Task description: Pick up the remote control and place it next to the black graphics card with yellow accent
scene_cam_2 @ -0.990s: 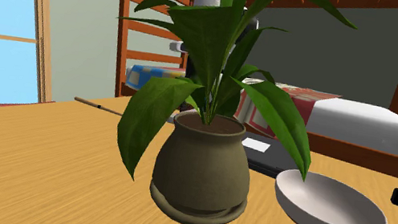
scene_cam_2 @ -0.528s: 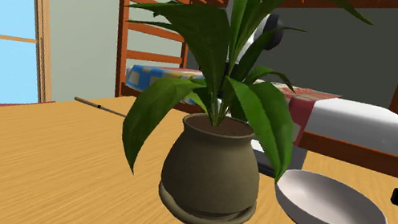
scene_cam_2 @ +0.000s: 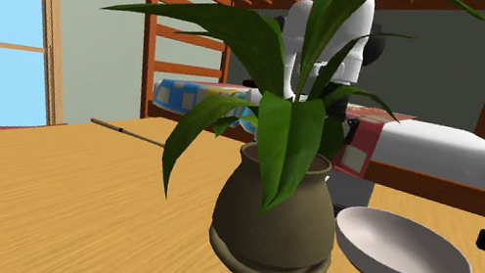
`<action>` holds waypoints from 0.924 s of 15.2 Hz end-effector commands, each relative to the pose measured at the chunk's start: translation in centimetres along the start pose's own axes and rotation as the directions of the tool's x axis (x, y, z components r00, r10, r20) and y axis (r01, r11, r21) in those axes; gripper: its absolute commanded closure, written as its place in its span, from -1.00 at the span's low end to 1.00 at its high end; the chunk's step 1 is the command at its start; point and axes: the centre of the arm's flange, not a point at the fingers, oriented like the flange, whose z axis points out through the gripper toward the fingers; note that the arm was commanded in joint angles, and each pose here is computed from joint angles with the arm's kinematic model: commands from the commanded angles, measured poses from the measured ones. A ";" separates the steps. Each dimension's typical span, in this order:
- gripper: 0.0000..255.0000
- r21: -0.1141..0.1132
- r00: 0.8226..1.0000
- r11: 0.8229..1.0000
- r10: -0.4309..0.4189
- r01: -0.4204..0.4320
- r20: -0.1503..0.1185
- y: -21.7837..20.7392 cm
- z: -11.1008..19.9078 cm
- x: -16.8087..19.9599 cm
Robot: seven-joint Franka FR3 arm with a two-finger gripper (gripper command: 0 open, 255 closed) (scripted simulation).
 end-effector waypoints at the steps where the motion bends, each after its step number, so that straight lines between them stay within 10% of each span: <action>1: 1.00 0.002 1.000 1.000 0.000 0.000 -0.002 -2.4 -0.1 -1.0; 14: 1.00 0.002 1.000 1.000 0.000 0.000 -0.002 -18.8 -0.5 -6.2</action>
